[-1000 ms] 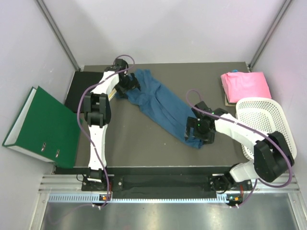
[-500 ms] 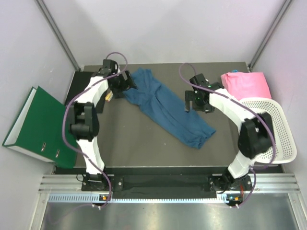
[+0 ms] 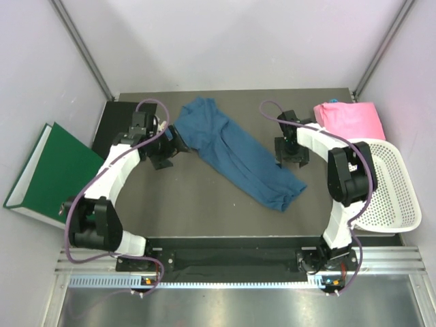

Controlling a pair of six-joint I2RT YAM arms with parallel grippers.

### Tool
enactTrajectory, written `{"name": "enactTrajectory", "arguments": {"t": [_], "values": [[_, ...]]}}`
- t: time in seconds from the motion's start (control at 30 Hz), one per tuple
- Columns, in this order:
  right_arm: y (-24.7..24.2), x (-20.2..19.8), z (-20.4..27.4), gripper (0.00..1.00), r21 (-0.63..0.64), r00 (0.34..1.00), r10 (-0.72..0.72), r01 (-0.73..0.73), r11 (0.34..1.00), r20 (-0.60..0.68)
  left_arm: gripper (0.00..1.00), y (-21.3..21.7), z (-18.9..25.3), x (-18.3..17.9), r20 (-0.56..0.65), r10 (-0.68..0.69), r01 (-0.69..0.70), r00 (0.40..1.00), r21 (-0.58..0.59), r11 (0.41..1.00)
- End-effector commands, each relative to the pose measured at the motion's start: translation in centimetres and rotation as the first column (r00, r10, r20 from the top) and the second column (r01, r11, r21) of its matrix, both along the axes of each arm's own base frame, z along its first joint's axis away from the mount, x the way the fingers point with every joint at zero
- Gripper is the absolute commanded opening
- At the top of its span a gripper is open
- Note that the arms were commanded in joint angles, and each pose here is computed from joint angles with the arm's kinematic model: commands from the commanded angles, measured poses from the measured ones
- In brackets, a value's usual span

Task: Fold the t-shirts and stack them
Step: Rotate the tshirt 90 degrees

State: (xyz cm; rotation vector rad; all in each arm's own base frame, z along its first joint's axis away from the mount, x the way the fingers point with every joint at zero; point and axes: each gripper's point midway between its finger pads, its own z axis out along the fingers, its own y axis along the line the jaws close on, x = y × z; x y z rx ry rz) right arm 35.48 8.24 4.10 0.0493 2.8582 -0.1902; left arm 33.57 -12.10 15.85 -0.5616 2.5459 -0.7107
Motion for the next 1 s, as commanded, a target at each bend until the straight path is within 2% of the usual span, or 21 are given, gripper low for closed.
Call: {"name": "enactTrajectory", "arguments": {"t": [0.0, 0.2, 0.23, 0.27, 0.33, 0.37, 0.47, 0.63, 0.67, 0.83, 0.87, 0.93, 0.97], "values": [[0.6, -0.6, 0.3, 0.70, 0.066, 0.999, 0.050, -0.051, 0.997, 0.020, 0.99, 0.7, 1.0, -1.9, 0.021, 0.049, -0.050, 0.999, 0.011, 0.999], [1.2, -3.3, -1.1, 0.69, 0.124, 0.996, 0.074, -0.066, 0.990, -0.057, 0.99, 0.9, 1.1, -2.9, 0.015, 0.090, -0.090, 0.996, 0.003, 0.996], [1.4, -3.7, -1.2, 0.65, 0.137, 0.995, 0.079, -0.070, 0.988, -0.066, 0.99, 0.9, 1.0, -3.0, 0.012, 0.093, -0.093, 0.996, 0.005, 0.996], [1.5, -4.1, -1.3, 0.53, 0.147, 0.994, 0.084, -0.072, 0.987, -0.076, 0.99, 0.9, 0.7, -3.0, 0.005, 0.104, -0.104, 0.995, 0.004, 0.995], [2.2, -5.1, -1.5, 0.36, 0.194, 0.990, 0.102, -0.082, 0.977, -0.097, 0.99, 1.1, 0.2, -2.8, -0.004, 0.122, -0.122, 0.992, 0.018, 0.992], [2.4, -5.4, -1.4, 0.23, 0.208, 0.989, 0.108, -0.085, 0.974, -0.102, 0.99, 1.2, 0.0, -2.5, -0.011, 0.137, -0.136, 0.991, 0.021, 0.990], [3.3, -7.0, -1.4, 0.10, 0.273, 0.985, 0.119, -0.080, 0.959, -0.129, 0.99, 1.5, -0.8, -1.2, -0.021, 0.162, -0.161, 0.987, 0.047, 0.986], [5.1, -10.1, -0.6, 0.08, 0.368, 0.975, 0.148, -0.078, 0.926, -0.166, 0.99, 1.4, -2.1, 2.3, -0.048, 0.165, -0.160, 0.985, 0.087, 0.983], [5.3, -10.6, -0.5, 0.07, 0.376, 0.973, 0.154, -0.079, 0.923, -0.173, 0.99, 1.3, -3.6, 2.9, -0.085, 0.162, -0.153, 0.983, 0.104, 0.983], [8.2, -14.2, 1.0, 0.08, 0.461, 0.952, 0.227, -0.110, 0.881, -0.207, 0.99, -0.1, -4.5, 7.8, -0.076, 0.136, -0.127, 0.988, 0.110, 0.986], [8.8, -14.7, 1.2, 0.10, 0.469, 0.948, 0.241, -0.120, 0.875, -0.207, 0.99, -0.5, -6.3, 8.5, -0.110, 0.128, -0.115, 0.986, 0.119, 0.986], [10.3, -16.0, 2.0, 0.12, 0.491, 0.938, 0.279, -0.148, 0.858, -0.205, 0.99, -1.4, -6.1, 10.5, -0.098, 0.111, -0.100, 0.989, 0.114, 0.988], [10.8, -16.4, 2.3, 0.24, 0.498, 0.935, 0.290, -0.156, 0.853, -0.204, 0.99, -1.7, -8.1, 11.0, -0.136, 0.107, -0.089, 0.985, 0.129, 0.988]]}}
